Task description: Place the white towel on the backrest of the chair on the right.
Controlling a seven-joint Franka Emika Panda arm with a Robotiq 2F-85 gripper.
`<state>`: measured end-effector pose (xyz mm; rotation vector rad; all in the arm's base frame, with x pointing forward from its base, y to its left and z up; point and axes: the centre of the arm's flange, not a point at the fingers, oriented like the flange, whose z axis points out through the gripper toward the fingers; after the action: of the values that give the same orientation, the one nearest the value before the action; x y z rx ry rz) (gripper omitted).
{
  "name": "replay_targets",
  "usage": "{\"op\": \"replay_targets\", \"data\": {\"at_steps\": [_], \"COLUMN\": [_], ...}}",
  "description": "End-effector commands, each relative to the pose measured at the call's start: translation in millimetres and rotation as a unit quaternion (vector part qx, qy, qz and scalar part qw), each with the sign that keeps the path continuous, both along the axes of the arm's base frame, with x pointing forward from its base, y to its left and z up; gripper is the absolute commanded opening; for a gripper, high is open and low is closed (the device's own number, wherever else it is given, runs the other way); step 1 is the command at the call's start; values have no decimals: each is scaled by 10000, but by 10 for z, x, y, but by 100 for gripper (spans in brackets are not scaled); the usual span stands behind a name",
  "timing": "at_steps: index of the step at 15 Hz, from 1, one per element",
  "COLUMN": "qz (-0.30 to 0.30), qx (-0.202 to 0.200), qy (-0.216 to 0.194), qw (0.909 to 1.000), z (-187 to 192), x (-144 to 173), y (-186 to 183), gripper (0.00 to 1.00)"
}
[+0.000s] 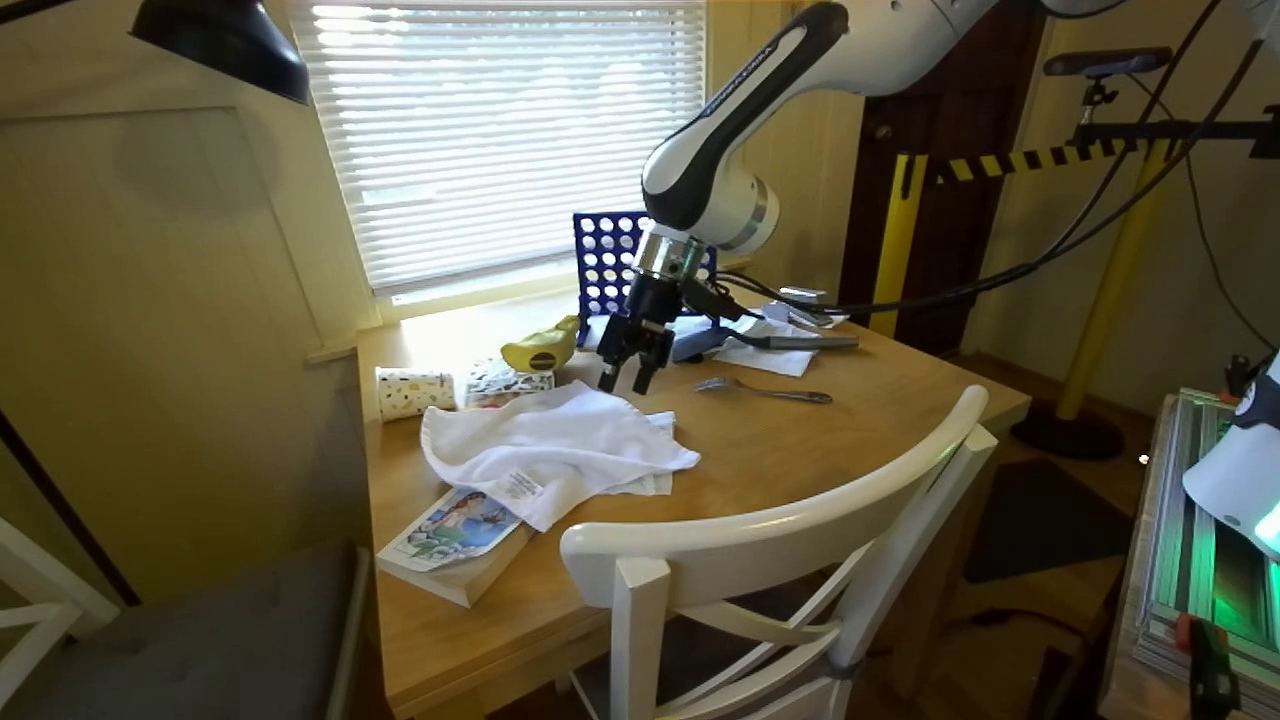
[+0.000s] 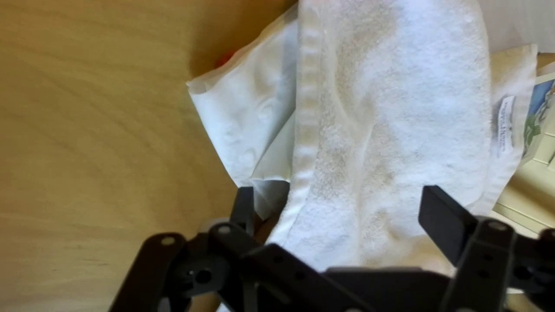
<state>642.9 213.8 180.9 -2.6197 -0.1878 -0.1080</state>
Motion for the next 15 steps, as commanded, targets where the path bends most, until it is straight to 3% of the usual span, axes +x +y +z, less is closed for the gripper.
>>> {"op": "replay_targets", "data": {"at_steps": [1, 6, 11, 12, 15], "qz": [-8, -18, -22, -26, -37], "qx": [72, 109, 82, 77, 56], "qy": [-67, -78, -105, -109, -112], "qw": [10000, 9999, 9999, 9999, 9999], "z": [-95, -163, -209, -213, -211], "x": [152, 231, 291, 294, 305], "y": [19, -2, -32, -34, -34], "gripper": [73, 38, 28, 6, 0]}}
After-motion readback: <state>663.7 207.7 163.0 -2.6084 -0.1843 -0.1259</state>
